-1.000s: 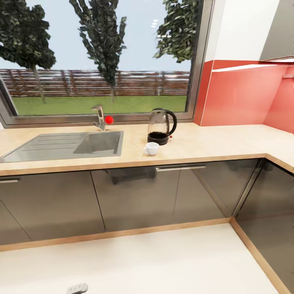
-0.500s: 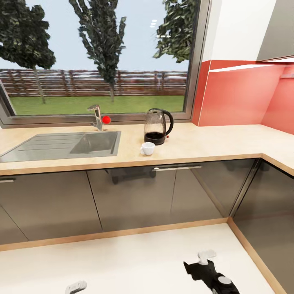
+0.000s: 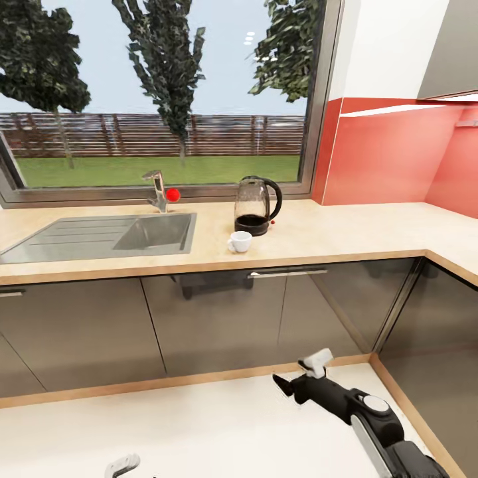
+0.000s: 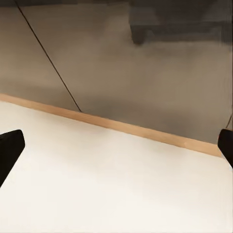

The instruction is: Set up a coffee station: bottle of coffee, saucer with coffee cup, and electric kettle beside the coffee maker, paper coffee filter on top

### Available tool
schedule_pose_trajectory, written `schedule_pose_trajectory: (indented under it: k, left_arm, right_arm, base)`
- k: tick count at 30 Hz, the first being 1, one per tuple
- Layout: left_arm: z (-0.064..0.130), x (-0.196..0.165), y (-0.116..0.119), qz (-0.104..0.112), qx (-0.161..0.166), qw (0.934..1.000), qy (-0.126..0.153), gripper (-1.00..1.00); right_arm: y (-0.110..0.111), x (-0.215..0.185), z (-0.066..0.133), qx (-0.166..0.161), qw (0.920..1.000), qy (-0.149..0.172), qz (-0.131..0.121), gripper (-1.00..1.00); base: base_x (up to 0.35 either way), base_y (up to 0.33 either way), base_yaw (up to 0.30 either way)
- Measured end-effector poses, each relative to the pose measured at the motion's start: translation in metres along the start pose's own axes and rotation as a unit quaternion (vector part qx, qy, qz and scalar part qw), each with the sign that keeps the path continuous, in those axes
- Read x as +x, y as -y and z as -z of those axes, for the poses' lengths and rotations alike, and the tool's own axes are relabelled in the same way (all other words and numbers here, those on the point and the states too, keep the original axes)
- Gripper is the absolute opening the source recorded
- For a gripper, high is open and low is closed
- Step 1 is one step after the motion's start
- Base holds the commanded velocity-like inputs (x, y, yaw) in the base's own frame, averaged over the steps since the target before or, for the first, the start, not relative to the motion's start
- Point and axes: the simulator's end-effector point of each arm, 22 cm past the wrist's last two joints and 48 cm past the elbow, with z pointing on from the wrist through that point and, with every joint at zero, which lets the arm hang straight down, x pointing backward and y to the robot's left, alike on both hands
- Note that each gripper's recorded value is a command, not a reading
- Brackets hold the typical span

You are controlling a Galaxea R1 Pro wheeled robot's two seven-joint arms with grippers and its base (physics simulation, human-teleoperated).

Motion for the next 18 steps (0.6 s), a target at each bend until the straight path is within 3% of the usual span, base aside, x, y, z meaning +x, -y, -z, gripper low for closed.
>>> schedule_pose_trajectory:
  k: [6,7,9,15,16,18]
  left_arm:
    - [0.001,-0.011,0.0,0.038,0.002,0.999,0.023,1.0]
    - [0.001,-0.015,-0.001,0.053,0.002,0.9981,0.032,1.0]
    - [0.001,-0.016,-0.001,0.057,0.002,0.9978,0.035,1.0]
    - [0.001,-0.017,0.0,0.061,0.004,0.9974,0.038,1.0]
    - [0.001,-0.017,0.0,0.061,0.004,0.9974,0.038,1.0]
    - [0.001,-0.017,0.0,0.061,0.004,0.9974,0.038,1.0]
  right_arm:
    - [-0.004,-0.058,0.012,-0.029,0.9986,0.041,0.015,1.0]
    - [0.014,-0.106,0.018,-0.026,0.998,0.057,0.013,1.0]
    - [0.024,-0.166,0.024,-0.028,0.9958,0.085,0.019,1.0]
    - [0.027,-0.277,0.044,-0.035,0.9918,0.118,0.033,1.0]
    - [0.026,-0.314,0.053,-0.03,0.9886,0.14,0.047,1.0]
    - [0.036,-0.349,0.062,0.003,0.9849,0.164,0.056,1.0]
  base:
    - [0.0,0.0,0.0]
    - [0.0,0.0,0.0]
    - [0.0,0.0,0.0]
    - [0.0,0.0,0.0]
    - [0.0,0.0,0.0]
    - [0.0,0.0,0.0]
